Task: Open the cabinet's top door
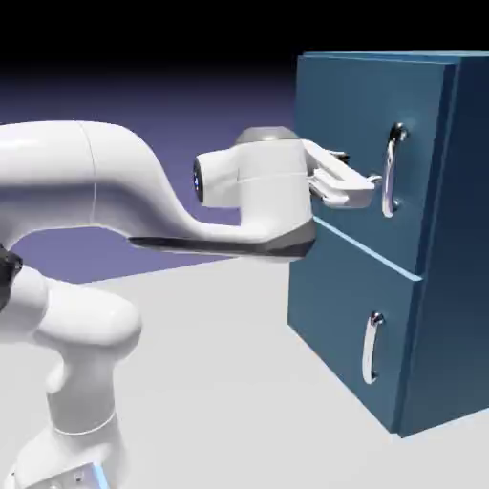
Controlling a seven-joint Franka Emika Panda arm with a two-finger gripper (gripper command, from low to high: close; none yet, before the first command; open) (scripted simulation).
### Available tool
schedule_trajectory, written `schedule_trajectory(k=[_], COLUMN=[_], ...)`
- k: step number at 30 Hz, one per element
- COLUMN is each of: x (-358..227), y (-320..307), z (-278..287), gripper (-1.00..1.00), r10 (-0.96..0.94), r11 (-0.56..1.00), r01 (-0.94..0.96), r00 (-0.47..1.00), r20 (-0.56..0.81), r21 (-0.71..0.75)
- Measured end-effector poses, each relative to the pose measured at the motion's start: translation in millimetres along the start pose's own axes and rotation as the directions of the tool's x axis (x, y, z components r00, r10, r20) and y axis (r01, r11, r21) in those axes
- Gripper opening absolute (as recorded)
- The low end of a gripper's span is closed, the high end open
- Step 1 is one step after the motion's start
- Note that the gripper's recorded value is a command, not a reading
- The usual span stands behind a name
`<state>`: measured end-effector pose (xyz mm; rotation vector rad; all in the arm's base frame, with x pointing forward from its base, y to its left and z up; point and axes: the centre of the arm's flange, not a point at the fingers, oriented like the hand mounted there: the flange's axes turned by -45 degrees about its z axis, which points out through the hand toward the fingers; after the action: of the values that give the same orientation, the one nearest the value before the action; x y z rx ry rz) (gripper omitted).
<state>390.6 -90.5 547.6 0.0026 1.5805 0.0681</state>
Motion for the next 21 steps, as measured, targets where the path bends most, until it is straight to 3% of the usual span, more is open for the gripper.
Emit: schedule_trajectory(k=[5, 6, 21], x=[2.0, 2.0, 4.8], y=[-5.4, -4.7, 40.1], z=[41.9, 52.0, -37.4], gripper=[0.0, -1.0, -1.0], r10=[-0.043, -0.045, -0.046], r11=[0.999, 0.999, 0.972], r01=[0.043, 0.045, 0.042], r00=[0.999, 0.999, 0.999], r20=[0.009, 0.009, 0.01], r21=[-0.003, -0.002, 0.233])
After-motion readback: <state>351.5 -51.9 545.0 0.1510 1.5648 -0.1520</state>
